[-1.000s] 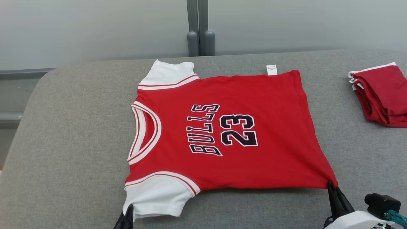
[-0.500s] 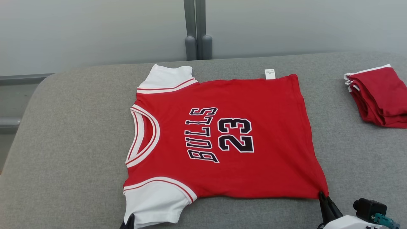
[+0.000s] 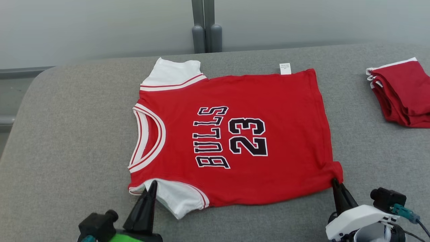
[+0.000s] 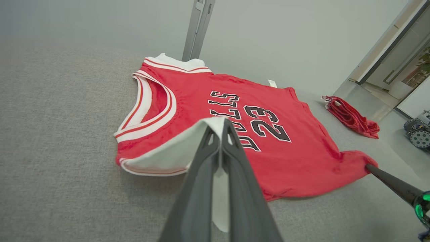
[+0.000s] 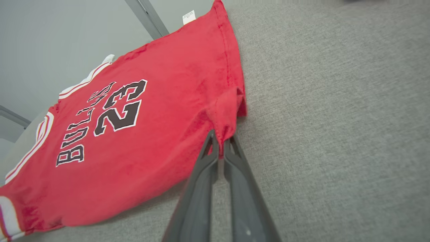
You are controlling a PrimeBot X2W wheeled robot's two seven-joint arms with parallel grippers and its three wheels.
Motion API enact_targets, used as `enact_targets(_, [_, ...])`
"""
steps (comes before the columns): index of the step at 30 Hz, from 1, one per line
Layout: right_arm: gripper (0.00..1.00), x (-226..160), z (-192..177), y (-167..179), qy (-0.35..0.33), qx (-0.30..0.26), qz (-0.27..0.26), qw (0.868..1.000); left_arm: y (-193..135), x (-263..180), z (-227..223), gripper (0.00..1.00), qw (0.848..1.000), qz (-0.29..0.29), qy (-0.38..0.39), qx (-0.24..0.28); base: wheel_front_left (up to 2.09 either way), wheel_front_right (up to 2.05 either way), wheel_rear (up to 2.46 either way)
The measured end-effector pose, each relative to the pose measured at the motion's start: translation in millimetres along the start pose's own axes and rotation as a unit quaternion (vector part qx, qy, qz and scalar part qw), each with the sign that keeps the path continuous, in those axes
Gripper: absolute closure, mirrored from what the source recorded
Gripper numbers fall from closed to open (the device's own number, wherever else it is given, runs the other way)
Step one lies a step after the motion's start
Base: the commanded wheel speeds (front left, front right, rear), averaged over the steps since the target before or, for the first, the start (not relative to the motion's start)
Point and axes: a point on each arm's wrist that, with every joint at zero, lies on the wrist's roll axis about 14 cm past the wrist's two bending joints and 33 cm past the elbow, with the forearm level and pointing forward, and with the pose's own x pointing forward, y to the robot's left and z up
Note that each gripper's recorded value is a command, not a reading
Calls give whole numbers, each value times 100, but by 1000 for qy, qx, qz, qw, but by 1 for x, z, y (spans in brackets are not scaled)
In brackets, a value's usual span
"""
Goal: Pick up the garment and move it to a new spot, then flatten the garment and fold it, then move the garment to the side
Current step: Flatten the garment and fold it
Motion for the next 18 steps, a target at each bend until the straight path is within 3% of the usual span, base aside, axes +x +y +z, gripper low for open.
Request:
enact_targets(7, [100, 23, 18, 8, -18, -6, 16, 1000, 2, 42, 12, 100, 1000, -14, -21, 13, 0, 0, 0])
enact_targets(18, [100, 70, 32, 8, -28, -15, 13, 999, 42, 89, 0, 100, 999, 26, -6, 17, 0, 0, 0])
